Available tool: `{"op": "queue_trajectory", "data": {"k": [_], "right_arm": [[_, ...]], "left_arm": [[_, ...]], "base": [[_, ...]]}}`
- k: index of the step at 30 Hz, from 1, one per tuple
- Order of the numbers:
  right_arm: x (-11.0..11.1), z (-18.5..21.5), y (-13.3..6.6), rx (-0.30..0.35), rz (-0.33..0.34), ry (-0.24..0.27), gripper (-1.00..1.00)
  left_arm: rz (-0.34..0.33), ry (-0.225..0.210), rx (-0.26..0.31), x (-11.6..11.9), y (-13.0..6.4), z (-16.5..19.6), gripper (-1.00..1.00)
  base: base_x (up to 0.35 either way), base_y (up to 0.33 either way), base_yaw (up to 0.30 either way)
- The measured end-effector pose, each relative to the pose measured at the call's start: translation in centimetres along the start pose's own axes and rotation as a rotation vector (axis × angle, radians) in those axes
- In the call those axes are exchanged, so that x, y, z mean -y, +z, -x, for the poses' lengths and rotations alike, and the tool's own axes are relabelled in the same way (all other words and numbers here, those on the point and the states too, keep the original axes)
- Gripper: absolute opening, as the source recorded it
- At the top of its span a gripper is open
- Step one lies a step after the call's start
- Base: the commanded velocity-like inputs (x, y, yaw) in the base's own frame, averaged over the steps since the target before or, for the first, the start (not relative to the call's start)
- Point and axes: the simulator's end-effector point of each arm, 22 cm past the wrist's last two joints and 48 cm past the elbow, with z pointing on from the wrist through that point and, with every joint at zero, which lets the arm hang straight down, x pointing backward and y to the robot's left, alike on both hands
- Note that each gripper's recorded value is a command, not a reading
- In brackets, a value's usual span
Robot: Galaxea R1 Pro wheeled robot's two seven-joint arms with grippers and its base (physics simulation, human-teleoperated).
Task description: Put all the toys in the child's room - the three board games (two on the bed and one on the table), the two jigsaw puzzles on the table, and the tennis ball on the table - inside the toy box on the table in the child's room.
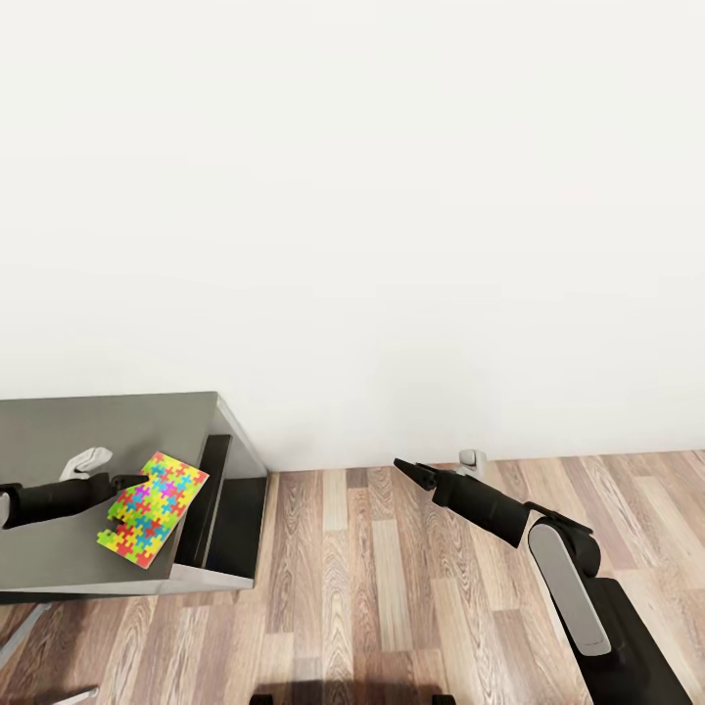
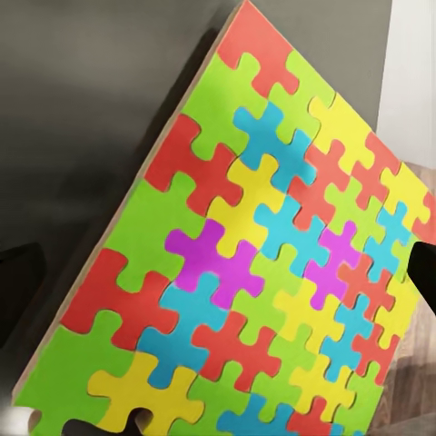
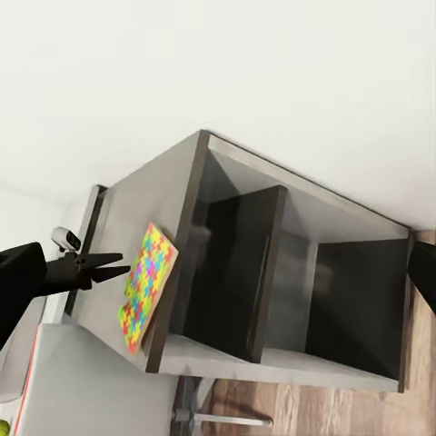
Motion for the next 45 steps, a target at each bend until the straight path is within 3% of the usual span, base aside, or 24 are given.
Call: {"op": "queue_trajectory", "data": {"k": [14,26,33,45], "right_arm": [[0.0,0.0,0.0,0.000,0.000,0.000,1.00],[0.0,0.0,0.0,0.000,0.000,0.000,1.00],[0.0,0.0,0.0,0.000,0.000,0.000,1.00],[0.0,0.0,0.0,0.000,0.000,0.000,1.00]], "left_arm": [[0.006,0.040,-0.058,0.3,0.7,-1.4,1.00],[0.002,0.042,-0.061,0.4,0.8,-1.5,1.00],[-0.091,0.046,-0.064,2.5,0.8,-1.6,1.00],[-0.104,0.053,-0.064,2.9,0.8,-1.7,1.00]], "base": [[0.000,0.000,0.000],[0.000,0.000,0.000],[0.000,0.000,0.000],[0.000,0.000,0.000]]}}
